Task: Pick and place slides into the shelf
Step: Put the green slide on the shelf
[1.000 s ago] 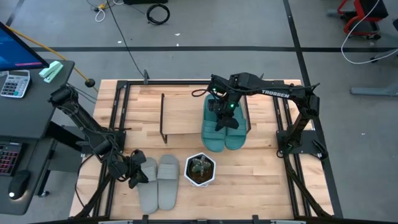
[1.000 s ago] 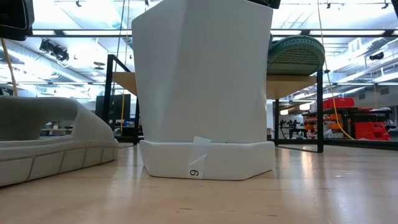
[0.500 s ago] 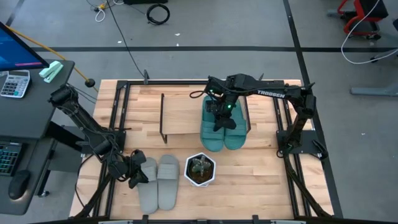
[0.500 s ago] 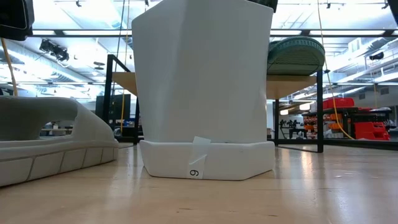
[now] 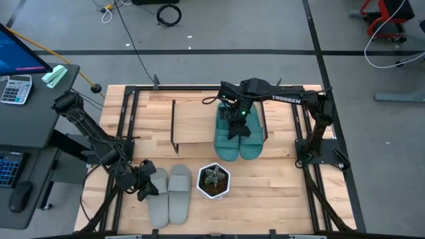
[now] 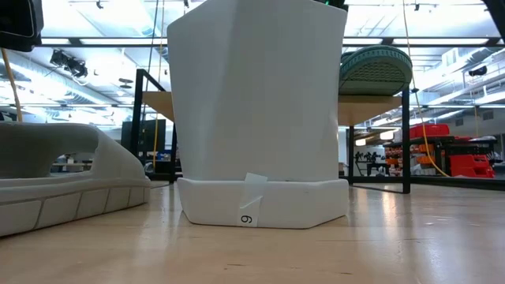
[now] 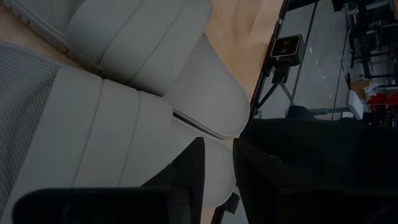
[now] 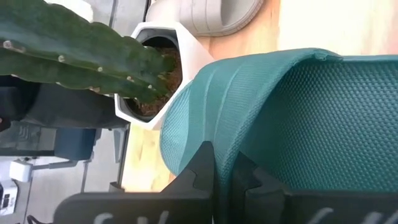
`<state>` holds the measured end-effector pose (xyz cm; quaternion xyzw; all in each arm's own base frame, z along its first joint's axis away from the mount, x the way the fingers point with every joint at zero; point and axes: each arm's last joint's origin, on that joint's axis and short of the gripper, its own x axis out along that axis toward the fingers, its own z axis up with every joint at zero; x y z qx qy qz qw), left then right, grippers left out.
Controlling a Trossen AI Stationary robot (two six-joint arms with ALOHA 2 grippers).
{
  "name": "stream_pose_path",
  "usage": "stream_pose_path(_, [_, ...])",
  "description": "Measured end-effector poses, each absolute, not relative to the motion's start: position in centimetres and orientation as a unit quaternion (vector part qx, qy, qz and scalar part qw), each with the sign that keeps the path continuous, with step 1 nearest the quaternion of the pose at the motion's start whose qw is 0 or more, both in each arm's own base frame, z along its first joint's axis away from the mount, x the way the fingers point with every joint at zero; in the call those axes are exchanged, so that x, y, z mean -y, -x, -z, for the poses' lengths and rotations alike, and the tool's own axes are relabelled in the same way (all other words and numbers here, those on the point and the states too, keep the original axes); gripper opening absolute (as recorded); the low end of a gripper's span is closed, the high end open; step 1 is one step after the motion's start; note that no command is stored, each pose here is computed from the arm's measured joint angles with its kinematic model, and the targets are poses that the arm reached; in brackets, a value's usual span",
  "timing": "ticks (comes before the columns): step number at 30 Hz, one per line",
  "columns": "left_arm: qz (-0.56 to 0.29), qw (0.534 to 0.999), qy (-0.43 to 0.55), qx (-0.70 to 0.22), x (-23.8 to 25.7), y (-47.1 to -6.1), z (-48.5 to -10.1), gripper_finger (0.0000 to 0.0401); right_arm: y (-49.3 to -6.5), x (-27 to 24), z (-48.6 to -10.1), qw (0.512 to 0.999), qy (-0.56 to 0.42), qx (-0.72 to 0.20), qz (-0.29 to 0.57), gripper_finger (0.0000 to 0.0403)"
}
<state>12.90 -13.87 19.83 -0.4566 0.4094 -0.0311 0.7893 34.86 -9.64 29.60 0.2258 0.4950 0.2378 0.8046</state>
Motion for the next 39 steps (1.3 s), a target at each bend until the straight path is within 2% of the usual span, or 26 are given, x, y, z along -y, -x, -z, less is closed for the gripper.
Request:
stream_pose_path(28, [0.031,0.790,0.455,-0.410,13.86,-12.89,-19.82,0.0089,-34.97,9.81,-29.54,0.811,-0.213,-0.500,-0.219,0.0025])
stream_pose_path(39, [0.031,0.790,0.455,-0.410,13.86,-12.89,-19.82,0.0088,-34.95,9.89,-29.53,0.811,-0.211,-0.506,-0.203,0.0081])
